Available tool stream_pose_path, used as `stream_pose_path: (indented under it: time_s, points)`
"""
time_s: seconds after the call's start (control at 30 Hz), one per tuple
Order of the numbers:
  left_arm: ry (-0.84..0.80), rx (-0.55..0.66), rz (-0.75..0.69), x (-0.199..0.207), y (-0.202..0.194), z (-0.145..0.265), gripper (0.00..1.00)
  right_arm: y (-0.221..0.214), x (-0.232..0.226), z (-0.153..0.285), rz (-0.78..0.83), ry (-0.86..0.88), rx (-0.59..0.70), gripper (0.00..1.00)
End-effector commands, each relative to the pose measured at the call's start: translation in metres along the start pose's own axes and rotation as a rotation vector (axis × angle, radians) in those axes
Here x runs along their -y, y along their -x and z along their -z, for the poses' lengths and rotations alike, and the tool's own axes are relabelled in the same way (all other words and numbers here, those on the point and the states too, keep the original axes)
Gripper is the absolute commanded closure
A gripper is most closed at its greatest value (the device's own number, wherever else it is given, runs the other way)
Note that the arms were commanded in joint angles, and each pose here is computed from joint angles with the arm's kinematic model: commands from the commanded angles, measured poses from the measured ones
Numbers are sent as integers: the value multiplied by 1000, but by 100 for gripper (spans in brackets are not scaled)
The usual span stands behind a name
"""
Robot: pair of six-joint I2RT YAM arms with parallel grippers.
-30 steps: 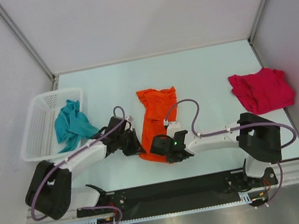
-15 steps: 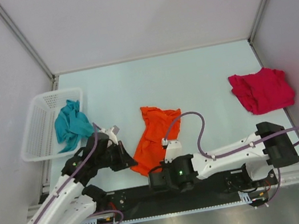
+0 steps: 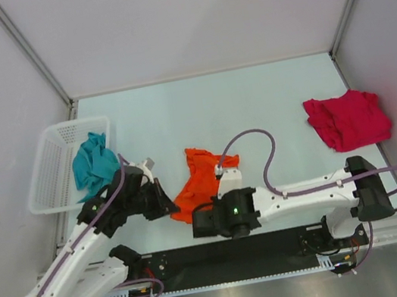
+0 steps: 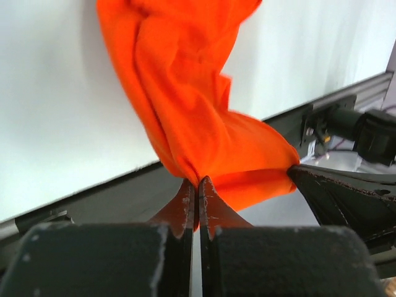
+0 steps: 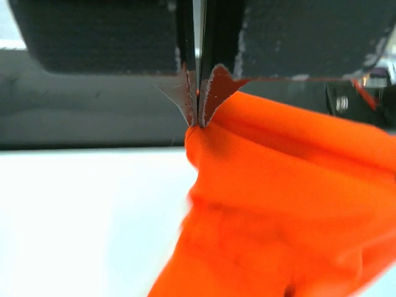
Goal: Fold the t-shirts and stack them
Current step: Fold the long partially folded tshirt into a neat square
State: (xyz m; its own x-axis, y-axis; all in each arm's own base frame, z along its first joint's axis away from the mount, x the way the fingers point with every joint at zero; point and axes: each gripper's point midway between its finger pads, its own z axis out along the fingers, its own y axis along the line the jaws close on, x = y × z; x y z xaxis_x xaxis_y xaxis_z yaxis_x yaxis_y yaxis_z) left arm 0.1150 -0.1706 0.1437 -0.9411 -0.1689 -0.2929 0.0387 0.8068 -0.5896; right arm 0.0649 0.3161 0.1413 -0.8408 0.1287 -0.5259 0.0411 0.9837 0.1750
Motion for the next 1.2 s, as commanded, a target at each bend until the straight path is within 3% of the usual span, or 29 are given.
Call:
stream_pose_path:
  time_s: [0.0,0.2,0.5,0.77,1.17]
  points:
    - [-26,154,-64,38,66,-5,100,58,24,-9,93,-101,74,100]
    - [-9,147,-119,72,118,-32,100,118,33,-35,73,-114,93,100]
    - [4,71,-165,94,165,-95,100,168,54,-82,51,-139,65,100]
    - [45,12,-128,70,183,-139,100,190,65,-136,60,-161,7,100]
    - [95,49,-80,39,205,-141,100,200,65,-187,80,-186,-37,100]
